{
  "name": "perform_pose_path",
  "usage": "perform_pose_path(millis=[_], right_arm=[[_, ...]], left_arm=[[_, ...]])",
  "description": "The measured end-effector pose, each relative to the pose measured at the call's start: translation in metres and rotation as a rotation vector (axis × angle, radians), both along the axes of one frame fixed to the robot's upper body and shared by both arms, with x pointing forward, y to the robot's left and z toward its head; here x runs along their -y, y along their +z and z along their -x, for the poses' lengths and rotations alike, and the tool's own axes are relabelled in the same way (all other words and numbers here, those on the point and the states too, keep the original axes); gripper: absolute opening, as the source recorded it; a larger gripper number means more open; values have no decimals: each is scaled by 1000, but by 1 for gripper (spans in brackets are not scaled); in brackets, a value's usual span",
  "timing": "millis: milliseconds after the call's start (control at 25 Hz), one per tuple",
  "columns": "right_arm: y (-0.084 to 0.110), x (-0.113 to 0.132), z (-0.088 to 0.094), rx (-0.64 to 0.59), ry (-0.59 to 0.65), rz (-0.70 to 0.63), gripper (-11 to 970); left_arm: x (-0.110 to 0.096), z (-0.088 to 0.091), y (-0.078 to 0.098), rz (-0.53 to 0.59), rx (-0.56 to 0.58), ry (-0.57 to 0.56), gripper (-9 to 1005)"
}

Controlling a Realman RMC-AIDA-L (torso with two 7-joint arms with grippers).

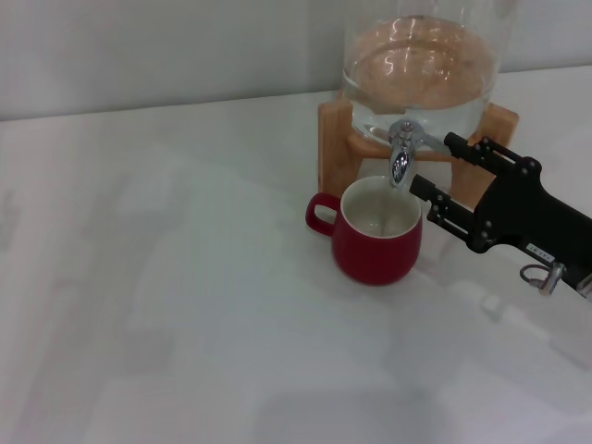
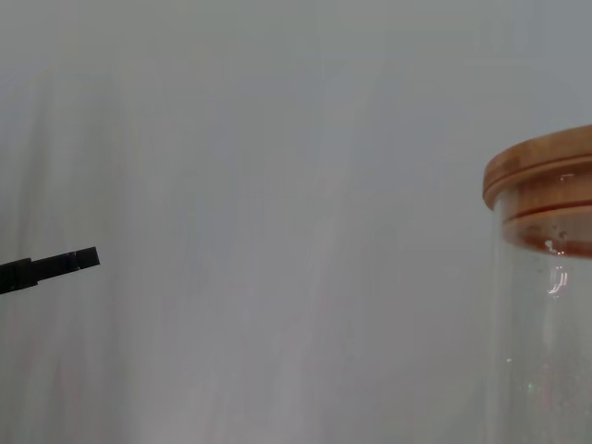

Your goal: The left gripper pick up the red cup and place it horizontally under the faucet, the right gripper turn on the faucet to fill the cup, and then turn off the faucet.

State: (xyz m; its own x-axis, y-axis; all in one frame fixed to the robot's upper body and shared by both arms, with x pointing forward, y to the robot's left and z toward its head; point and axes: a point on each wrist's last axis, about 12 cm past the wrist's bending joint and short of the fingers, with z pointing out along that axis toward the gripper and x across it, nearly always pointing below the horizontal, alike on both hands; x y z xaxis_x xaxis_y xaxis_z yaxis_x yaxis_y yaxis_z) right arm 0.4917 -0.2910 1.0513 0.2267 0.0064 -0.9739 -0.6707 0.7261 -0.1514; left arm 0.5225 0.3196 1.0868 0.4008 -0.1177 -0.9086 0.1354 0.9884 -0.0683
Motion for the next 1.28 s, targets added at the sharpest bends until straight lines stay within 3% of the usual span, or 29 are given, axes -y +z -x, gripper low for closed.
perform_pose_path(millis=[1280], right_arm=[[3, 0, -7, 18, -59, -19, 617]], left_arm=[[2, 5, 0, 0, 18, -13, 753]])
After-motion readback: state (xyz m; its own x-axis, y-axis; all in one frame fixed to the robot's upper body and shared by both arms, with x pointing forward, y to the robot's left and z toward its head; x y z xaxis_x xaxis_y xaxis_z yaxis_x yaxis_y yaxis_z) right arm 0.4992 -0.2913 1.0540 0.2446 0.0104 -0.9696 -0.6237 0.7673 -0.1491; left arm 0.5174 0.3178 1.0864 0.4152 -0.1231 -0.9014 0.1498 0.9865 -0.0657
